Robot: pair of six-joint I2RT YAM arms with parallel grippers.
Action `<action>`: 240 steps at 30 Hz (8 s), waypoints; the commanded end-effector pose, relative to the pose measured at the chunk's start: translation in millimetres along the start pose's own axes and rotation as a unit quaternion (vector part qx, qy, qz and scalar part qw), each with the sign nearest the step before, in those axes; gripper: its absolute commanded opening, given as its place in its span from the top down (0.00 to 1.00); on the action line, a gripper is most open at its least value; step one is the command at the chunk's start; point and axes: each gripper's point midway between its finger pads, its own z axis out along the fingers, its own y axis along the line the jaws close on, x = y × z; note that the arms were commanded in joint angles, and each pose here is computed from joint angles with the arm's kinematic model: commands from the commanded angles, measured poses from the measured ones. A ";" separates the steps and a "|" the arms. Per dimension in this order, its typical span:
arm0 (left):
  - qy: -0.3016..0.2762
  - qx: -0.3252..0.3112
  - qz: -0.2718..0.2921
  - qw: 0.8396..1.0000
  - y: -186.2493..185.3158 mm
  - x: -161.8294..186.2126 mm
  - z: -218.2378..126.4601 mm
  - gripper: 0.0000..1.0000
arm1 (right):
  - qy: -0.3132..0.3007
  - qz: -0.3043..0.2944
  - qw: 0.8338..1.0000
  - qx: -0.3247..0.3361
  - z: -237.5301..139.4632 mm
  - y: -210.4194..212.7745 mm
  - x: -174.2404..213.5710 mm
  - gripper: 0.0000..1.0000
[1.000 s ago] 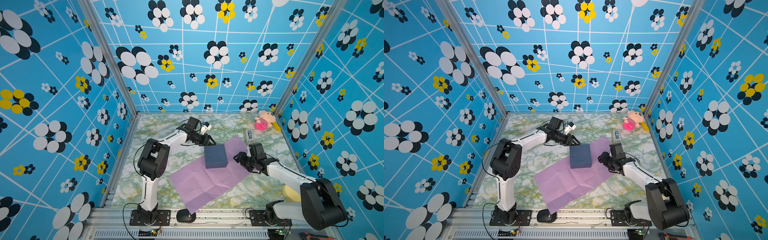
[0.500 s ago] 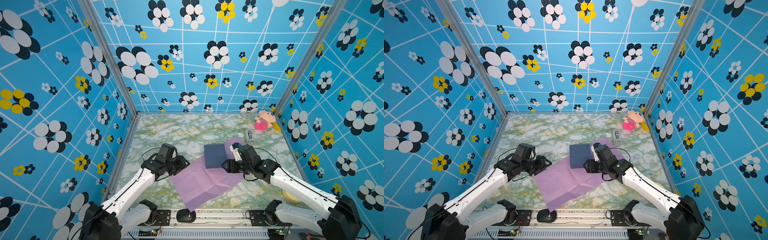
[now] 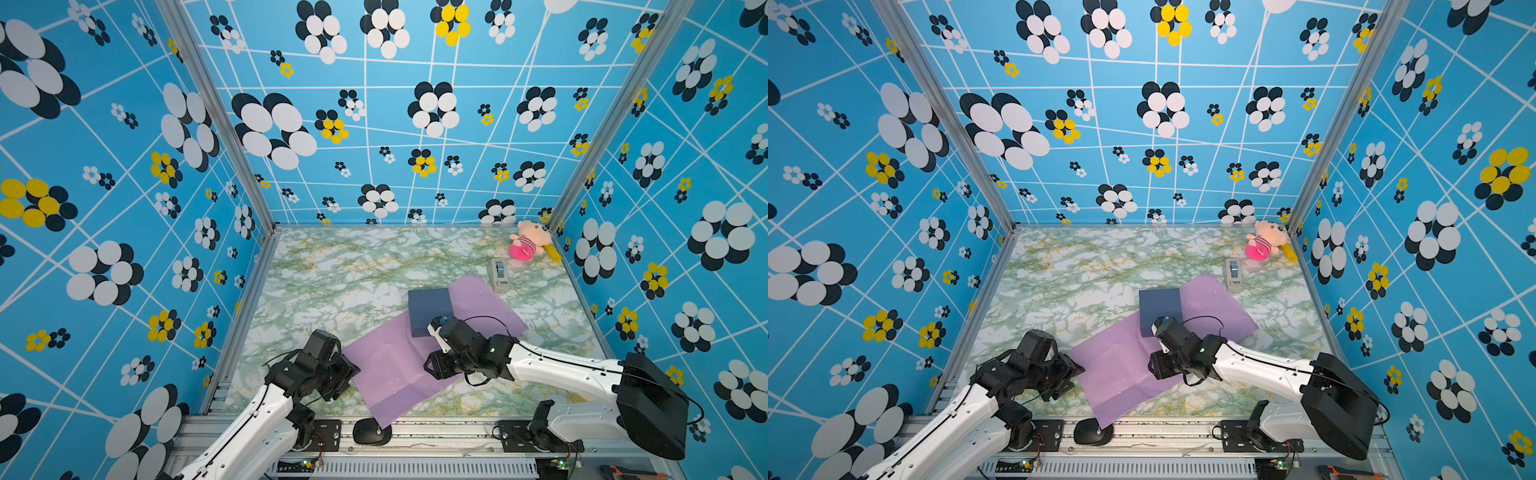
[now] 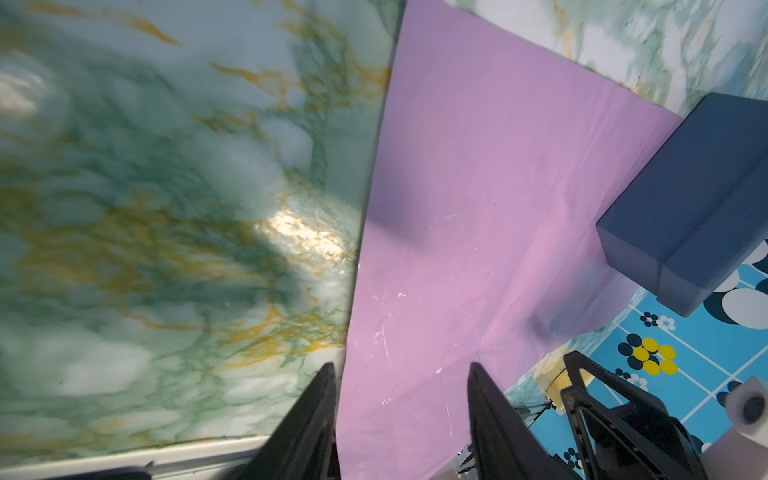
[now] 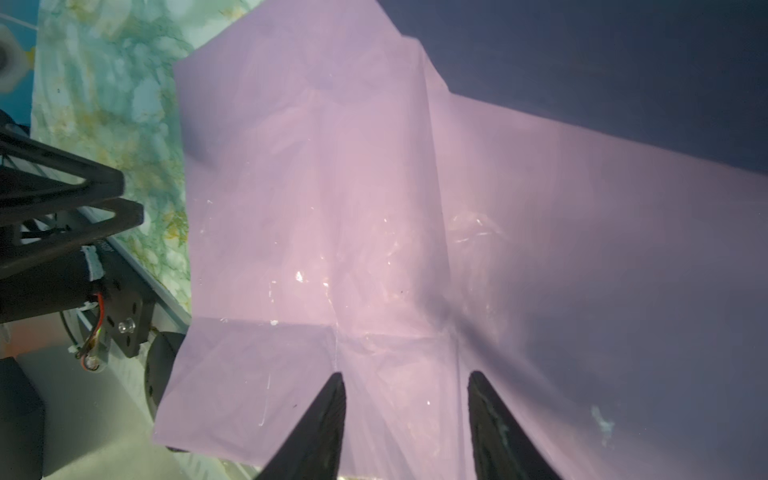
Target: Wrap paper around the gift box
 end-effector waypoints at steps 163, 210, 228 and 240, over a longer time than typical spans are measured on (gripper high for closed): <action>0.258 0.185 0.784 0.533 -303.8 16.2 119.6 0.44 | -0.088 0.391 0.916 0.008 53.4 -183.3 -102.9 0.92; 0.249 0.140 0.711 0.643 -288.3 -18.3 108.1 0.30 | -0.112 0.369 0.922 0.013 36.5 -180.0 -115.5 0.90; 0.253 0.128 0.688 0.668 -257.0 -28.0 90.3 0.32 | -0.110 0.368 0.923 0.022 36.8 -182.0 -111.2 0.90; 0.254 0.122 0.678 0.679 -246.6 -24.2 84.6 0.32 | -0.110 0.368 0.923 0.023 36.7 -182.5 -111.6 0.90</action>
